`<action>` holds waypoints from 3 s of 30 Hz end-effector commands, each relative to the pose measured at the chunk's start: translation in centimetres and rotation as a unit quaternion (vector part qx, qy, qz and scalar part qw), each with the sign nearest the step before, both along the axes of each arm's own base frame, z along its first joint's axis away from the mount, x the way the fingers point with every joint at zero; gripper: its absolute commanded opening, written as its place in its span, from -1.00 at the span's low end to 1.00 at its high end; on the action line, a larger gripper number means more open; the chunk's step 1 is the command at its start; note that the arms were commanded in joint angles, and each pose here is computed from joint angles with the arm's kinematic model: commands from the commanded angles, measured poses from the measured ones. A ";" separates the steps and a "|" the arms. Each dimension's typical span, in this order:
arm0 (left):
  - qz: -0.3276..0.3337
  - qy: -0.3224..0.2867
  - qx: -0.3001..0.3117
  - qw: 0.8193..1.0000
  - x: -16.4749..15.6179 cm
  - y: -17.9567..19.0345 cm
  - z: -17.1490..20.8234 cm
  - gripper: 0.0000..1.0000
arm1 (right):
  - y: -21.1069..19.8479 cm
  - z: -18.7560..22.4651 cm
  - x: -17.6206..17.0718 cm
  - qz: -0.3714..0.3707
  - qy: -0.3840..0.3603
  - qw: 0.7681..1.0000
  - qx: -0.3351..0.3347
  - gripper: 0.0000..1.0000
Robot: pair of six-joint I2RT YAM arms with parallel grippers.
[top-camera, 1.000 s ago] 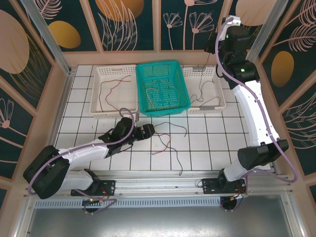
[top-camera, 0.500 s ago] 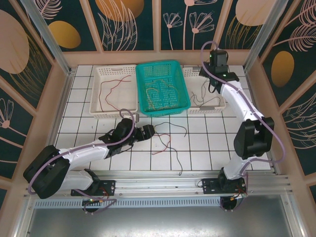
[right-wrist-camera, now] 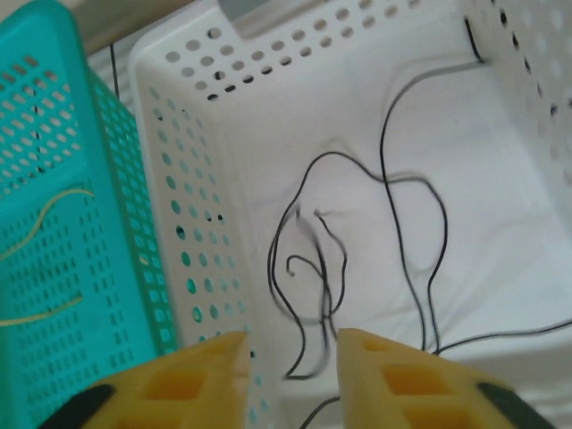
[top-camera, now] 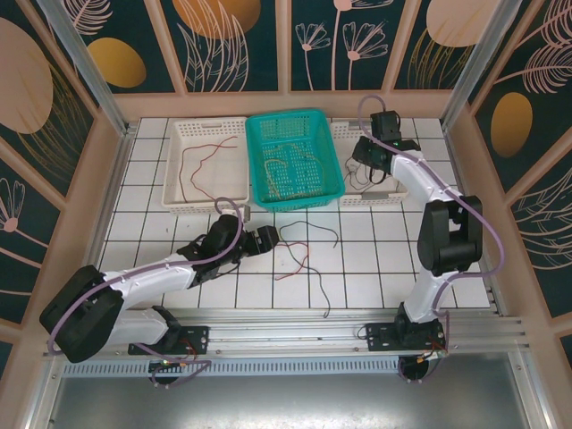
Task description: Untangle the cables
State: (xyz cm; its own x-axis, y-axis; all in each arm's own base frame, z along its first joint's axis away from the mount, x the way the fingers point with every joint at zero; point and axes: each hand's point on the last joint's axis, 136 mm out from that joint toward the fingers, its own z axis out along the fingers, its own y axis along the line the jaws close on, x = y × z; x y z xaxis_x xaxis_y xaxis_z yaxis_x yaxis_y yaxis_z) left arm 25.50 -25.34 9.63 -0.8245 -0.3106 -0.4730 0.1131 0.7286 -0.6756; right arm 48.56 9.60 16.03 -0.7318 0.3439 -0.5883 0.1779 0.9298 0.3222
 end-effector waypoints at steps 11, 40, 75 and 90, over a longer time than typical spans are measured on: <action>-0.004 0.005 0.010 1.000 -0.4 0.1 -0.2 0.60 | 5.5 9.9 -7.9 0.099 -0.084 0.990 0.063 0.22; -0.051 0.037 0.015 0.998 -3.4 0.1 -2.1 0.50 | 15.0 -9.1 -28.9 0.278 0.106 0.951 0.081 0.10; -0.215 0.068 0.013 0.974 -10.2 -4.9 -3.7 -0.74 | 14.0 -13.7 -31.8 0.290 0.119 0.944 0.101 0.08; -0.138 -0.045 0.016 0.989 -6.6 -3.6 6.3 -1.00 | 14.0 -14.9 -32.5 0.296 0.134 0.942 0.083 -0.12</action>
